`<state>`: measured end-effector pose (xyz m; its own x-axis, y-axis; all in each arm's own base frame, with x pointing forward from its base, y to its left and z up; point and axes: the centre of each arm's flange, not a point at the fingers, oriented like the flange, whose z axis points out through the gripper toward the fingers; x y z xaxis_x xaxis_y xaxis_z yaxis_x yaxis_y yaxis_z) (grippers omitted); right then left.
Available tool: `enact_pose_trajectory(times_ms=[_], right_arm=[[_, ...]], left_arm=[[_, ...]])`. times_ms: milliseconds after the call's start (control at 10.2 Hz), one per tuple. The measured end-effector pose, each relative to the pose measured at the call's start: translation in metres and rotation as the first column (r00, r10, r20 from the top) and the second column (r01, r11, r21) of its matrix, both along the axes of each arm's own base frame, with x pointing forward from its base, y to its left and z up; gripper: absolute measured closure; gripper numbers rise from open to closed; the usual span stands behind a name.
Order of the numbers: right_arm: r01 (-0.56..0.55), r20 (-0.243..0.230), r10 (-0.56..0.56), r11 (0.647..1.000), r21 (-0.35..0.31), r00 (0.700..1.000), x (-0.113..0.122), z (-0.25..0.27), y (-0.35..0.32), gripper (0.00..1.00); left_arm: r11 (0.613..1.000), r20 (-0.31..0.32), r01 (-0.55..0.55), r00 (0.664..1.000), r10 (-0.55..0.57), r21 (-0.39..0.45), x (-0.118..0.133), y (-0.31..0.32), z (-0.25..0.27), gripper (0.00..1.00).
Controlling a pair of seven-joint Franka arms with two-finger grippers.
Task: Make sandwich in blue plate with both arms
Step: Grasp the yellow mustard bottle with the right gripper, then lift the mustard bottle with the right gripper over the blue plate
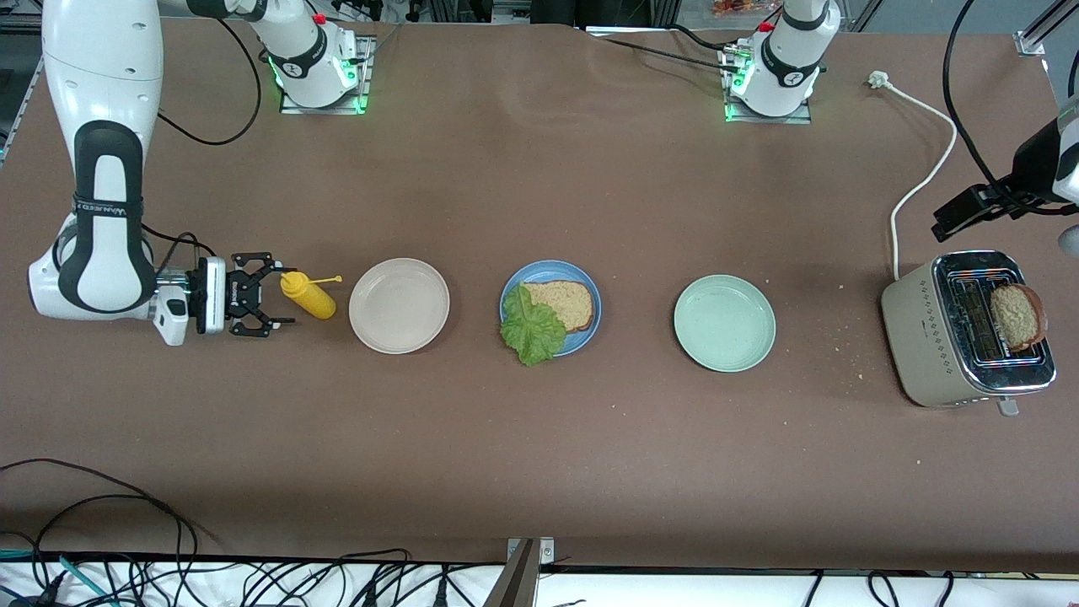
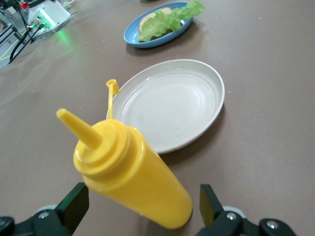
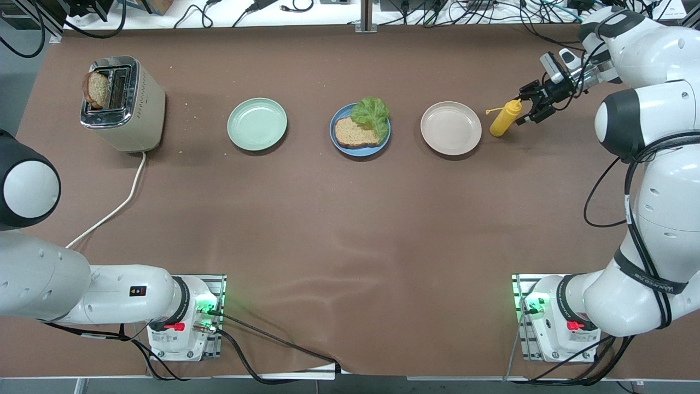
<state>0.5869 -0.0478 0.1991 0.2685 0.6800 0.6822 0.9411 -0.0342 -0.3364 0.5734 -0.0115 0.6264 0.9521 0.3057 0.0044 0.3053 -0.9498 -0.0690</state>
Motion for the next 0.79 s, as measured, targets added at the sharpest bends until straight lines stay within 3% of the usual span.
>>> enact_pose_trajectory(times_ms=[196, 393, 687, 785], right_arm=[[-0.036, 0.03, 0.034, 0.997, 0.063, 0.999, -0.001, -0.005, 0.01, 0.0], [-0.051, 0.037, 0.048, 0.996, 0.076, 0.998, -0.003, -0.01, 0.01, 0.06], [-0.049, 0.037, 0.046, 0.996, 0.078, 0.998, -0.003, -0.011, 0.008, 0.51], [-0.052, 0.042, 0.049, 0.996, 0.077, 0.998, -0.001, -0.009, 0.008, 0.59]], left_arm=[[0.999, -0.021, 0.039, 0.999, -0.039, -0.003, 0.003, -0.017, -0.009, 0.0], [0.996, -0.082, 0.088, 0.993, -0.088, -0.006, 0.008, -0.044, -0.032, 0.0], [0.992, -0.14, 0.126, 0.982, -0.126, -0.007, 0.007, -0.067, -0.048, 0.0], [0.992, -0.146, 0.127, 0.981, -0.127, -0.007, 0.006, -0.067, -0.048, 0.0]])
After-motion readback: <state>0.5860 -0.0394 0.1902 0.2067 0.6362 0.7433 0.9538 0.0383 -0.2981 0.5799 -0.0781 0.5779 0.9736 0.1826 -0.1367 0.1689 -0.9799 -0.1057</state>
